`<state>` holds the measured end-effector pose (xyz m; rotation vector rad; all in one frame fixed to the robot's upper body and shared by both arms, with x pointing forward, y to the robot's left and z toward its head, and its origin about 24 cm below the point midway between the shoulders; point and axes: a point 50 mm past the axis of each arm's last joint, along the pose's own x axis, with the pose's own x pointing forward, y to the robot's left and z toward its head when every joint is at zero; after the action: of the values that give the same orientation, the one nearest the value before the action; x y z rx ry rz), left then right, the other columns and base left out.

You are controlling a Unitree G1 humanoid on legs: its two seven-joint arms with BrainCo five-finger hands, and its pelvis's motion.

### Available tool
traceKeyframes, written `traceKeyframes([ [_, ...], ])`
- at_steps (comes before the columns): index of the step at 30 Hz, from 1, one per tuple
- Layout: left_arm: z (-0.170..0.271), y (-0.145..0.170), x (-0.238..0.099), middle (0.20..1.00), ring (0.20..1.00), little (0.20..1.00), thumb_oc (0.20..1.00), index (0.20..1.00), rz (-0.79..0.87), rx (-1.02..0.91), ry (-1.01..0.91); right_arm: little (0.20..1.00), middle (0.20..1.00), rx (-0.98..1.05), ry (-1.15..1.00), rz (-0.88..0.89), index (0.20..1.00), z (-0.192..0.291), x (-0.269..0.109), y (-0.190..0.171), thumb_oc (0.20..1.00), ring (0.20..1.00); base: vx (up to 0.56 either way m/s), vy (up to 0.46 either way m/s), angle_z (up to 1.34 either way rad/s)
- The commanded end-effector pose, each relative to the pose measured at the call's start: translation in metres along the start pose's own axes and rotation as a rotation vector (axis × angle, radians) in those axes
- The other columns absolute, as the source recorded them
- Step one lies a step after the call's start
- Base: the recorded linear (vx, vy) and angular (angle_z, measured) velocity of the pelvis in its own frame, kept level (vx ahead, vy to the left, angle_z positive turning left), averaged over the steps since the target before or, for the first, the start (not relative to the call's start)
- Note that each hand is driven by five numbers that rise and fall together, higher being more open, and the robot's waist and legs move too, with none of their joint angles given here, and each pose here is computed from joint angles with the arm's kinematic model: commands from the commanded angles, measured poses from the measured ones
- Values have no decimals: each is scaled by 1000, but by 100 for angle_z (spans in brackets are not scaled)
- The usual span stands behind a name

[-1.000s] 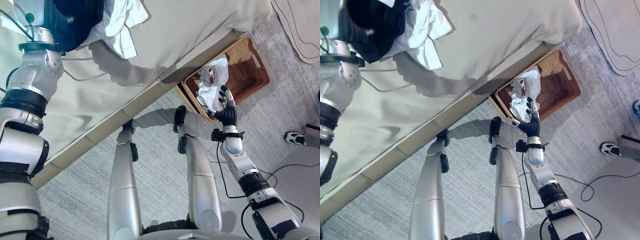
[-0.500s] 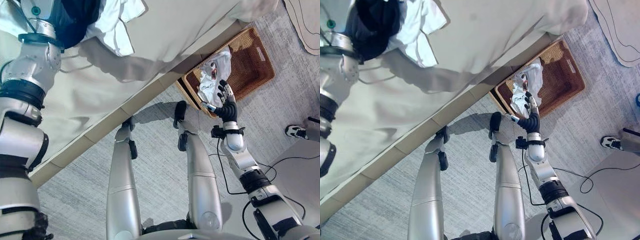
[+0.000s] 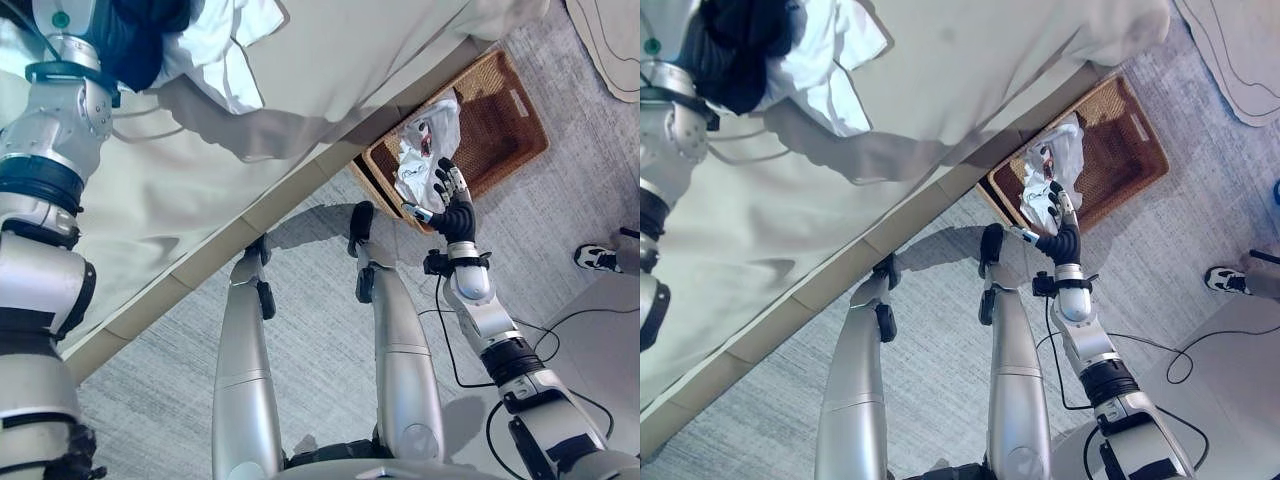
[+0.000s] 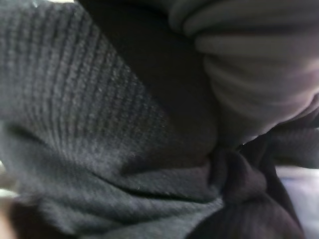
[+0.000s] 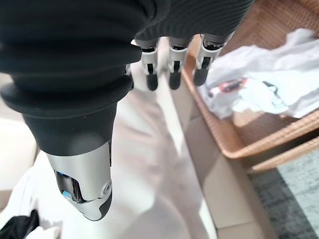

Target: Pick up clothes into the bucket

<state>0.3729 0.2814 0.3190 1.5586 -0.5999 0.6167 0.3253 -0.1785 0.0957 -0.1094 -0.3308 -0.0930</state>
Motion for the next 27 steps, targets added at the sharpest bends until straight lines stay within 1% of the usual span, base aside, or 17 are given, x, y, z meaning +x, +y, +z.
traceKeyframes([
  [1,-10,-24,-27,200,200,200,200,200,-67,-34,28,1000,1000,-1,-31,-65,1000,1,-9,-19,1000,1000,32,-14,3],
  [3,-4,-27,-36,200,200,200,200,200,-51,-98,8,1000,1000,-6,-25,-72,1000,0,-10,-21,1000,1000,26,-11,1],
  [4,0,-31,-47,200,200,200,200,200,-42,-137,-3,1000,1000,-24,-21,-87,1000,-1,-10,-25,1000,1000,41,-18,1],
  [7,4,-37,-59,200,200,200,200,200,-47,-181,-13,1000,1000,-41,-22,-92,1000,0,-9,-29,1000,1000,58,-34,0],
  [8,11,-40,-69,200,200,200,200,200,-44,-244,-24,1000,1000,-50,-22,-103,1000,1,-8,-32,1000,1000,45,-27,3],
  [12,20,-43,-84,200,200,200,200,200,-51,-316,-52,1000,1000,-63,-16,-103,1000,1,-6,-34,1000,1000,76,-46,4],
  [13,28,-45,-91,200,200,200,200,200,-59,-381,-67,1000,1000,-79,-6,-103,1000,0,-5,-35,1000,1000,48,-30,4],
  [18,39,-41,-99,200,200,200,200,200,-52,-467,-104,1000,1000,-97,22,-86,1000,-5,-5,-35,1000,1000,51,-47,10],
  [20,47,-38,-102,200,200,200,200,200,-44,-518,-129,1000,1000,-106,37,-74,1000,-8,-6,-34,1000,1000,64,-61,14],
  [21,55,-35,-107,200,200,200,200,200,-43,-595,-147,1000,1000,-107,47,-65,1000,-10,-6,-32,1000,1000,50,-49,12],
  [24,58,-32,-110,200,200,200,200,200,-46,-630,-165,1000,1000,-111,59,-45,1000,-12,-6,-30,1000,1000,67,-29,7],
  [26,61,-31,-114,200,200,200,200,200,-57,-675,-180,1000,1000,-132,66,-24,1000,-13,-6,-28,1000,1000,73,-36,0],
  [27,63,-25,-116,200,200,200,200,200,-47,-723,-193,1000,1000,-137,61,-4,1000,-12,-6,-26,1000,1000,65,-31,-1],
])
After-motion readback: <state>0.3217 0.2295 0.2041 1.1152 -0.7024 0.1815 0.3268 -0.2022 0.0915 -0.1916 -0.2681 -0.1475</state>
